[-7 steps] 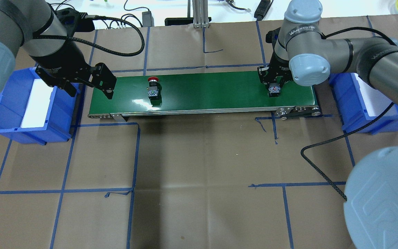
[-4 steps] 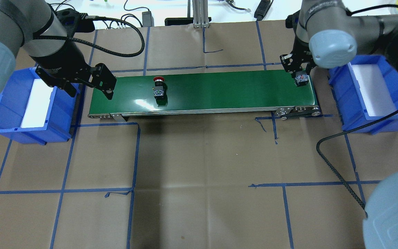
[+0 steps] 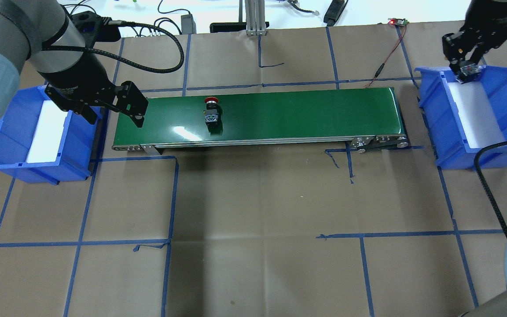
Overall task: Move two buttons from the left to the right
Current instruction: 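Carry the yellow button into the blue bin beside the right arm and release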
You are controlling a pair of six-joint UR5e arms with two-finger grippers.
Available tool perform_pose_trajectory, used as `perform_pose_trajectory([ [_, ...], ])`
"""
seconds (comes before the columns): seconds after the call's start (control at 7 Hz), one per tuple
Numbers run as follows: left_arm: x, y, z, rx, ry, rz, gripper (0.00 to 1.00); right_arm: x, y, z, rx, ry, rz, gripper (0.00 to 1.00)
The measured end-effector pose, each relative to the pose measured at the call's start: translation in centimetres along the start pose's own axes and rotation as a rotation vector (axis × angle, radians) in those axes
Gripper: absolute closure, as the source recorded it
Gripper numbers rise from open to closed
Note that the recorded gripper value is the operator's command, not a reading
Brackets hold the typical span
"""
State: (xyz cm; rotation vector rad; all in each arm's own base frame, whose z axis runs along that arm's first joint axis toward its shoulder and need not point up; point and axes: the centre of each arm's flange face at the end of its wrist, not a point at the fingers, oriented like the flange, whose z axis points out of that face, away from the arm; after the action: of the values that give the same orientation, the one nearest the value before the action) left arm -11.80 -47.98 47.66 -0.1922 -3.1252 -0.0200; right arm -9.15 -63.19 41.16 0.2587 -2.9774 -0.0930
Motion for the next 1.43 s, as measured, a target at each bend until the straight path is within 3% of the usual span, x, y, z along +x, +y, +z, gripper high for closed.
perform_pose_trajectory([
  [0.43, 0.0, 0.0, 0.0, 0.001, 0.001, -0.004, 0.00, 6.4, 3.8, 6.3, -0.001, -0.009, 0.024, 0.97],
  [1.0, 0.1, 0.0, 0.0, 0.000, 0.001, -0.003, 0.00, 6.0, 4.4, 14.8, -0.025, -0.029, 0.028, 0.96],
  [1.29, 0.1, 0.0, 0.0, 0.000, 0.001, -0.003, 0.00, 5.9, 5.0, 17.3, -0.048, -0.044, 0.033, 0.93],
  [1.43, 0.1, 0.0, 0.1, 0.000, 0.002, -0.003, 0.00, 6.0, 5.1, 18.1, -0.061, -0.048, 0.034, 0.70],
])
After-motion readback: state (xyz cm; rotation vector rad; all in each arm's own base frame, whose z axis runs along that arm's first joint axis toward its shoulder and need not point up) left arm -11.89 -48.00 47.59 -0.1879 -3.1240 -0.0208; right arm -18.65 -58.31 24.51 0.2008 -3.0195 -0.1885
